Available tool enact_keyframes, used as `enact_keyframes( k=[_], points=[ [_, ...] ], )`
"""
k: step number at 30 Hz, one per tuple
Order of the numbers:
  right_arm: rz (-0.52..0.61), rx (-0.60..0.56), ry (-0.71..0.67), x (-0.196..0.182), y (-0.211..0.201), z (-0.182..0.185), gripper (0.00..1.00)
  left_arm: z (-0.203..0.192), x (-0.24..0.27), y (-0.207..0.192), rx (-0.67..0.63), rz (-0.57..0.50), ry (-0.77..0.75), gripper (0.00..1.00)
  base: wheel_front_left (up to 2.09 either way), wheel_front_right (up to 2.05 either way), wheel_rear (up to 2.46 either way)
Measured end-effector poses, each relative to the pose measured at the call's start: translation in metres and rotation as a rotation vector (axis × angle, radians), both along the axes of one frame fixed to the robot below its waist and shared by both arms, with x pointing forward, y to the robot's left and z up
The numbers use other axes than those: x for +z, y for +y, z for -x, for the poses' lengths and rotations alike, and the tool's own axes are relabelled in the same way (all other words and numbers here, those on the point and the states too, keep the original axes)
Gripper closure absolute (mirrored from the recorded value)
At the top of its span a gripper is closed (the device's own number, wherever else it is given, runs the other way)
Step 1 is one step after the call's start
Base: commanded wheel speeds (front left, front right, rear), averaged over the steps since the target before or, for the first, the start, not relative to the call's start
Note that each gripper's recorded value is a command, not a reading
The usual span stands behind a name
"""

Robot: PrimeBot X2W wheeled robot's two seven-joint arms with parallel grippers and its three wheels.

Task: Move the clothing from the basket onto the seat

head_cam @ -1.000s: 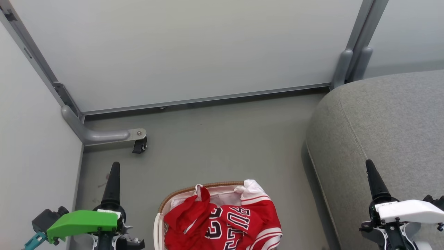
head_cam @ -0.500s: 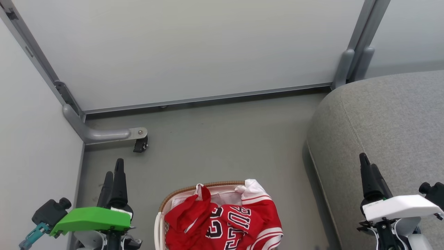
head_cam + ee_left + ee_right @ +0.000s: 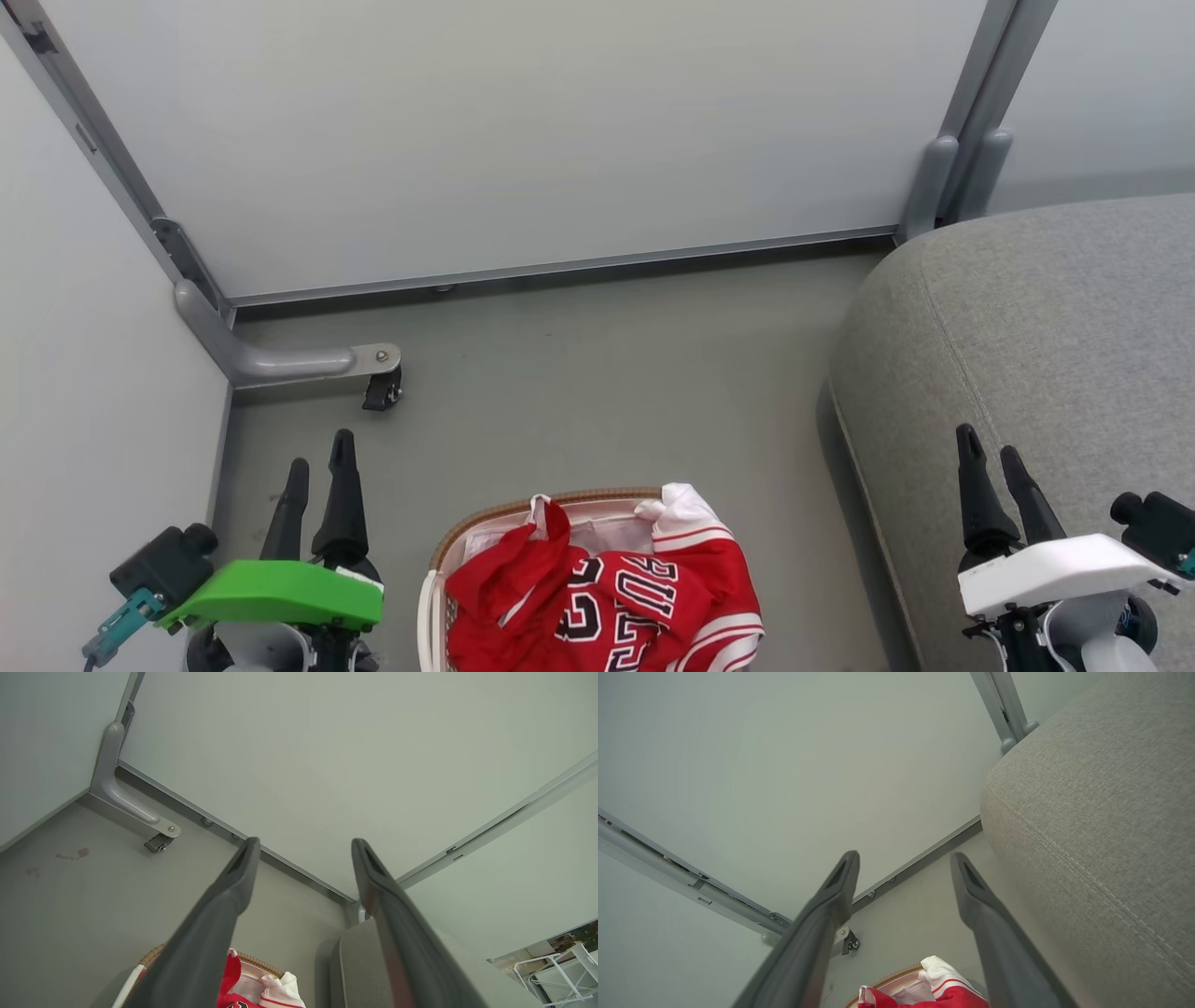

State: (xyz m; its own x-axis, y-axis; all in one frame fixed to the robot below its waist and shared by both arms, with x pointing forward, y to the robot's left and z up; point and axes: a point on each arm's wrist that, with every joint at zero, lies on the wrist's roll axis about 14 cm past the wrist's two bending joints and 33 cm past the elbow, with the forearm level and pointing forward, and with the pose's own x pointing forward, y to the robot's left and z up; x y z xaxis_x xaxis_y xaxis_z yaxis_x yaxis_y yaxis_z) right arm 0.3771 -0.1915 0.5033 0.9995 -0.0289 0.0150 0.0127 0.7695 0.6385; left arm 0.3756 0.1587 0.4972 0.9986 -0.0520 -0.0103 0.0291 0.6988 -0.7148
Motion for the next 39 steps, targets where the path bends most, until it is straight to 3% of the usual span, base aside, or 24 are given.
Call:
enact_keyframes(
  k=[13,39],
  points=[
    [0.160,0.020,-0.004,-0.002,0.006,0.000,0.00,0.003,-0.007,-0.007,-0.027,-0.156,-0.003,0.00,0.00,0.00,0.00],
    [0.414,0.052,-0.023,-0.005,0.013,0.004,0.00,0.011,-0.026,-0.012,-0.057,-0.350,0.012,0.00,0.00,0.00,0.00]
  ],
)
